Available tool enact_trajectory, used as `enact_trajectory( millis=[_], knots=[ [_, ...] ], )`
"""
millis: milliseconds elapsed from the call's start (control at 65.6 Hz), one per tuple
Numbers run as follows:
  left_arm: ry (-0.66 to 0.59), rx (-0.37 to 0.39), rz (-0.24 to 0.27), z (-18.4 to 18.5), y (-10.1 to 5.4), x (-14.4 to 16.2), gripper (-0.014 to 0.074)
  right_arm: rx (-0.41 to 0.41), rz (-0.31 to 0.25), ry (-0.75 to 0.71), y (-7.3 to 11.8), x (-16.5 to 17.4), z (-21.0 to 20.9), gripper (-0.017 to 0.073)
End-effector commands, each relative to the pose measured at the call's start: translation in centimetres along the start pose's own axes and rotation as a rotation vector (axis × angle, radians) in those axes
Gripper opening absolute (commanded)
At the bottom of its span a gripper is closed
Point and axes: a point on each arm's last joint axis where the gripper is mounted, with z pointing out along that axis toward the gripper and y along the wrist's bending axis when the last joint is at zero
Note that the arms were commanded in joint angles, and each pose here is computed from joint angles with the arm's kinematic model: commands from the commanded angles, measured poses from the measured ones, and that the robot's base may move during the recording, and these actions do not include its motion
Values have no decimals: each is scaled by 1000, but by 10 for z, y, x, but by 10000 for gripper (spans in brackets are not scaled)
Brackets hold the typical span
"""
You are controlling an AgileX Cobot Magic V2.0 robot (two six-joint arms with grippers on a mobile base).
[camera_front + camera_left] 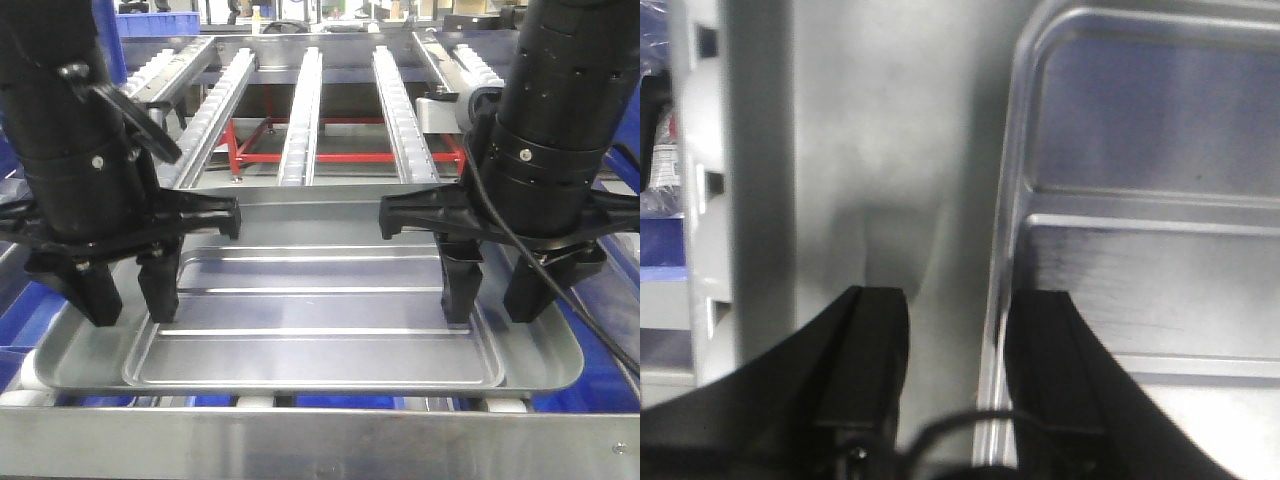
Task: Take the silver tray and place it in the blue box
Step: 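Close both grippers on the opposite side rims of the tray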
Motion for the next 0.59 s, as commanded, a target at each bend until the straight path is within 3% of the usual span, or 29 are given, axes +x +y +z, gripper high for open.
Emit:
enact_trajectory(
  millis=[0, 579],
  knots=[
    [-71, 46, 5, -15, -5, -10, 168, -45, 0, -82, 3, -10, -17, 399],
    [-81, 56, 4, -15, -6, -11, 155, -15, 21, -49, -4, -13, -4, 399]
  ],
)
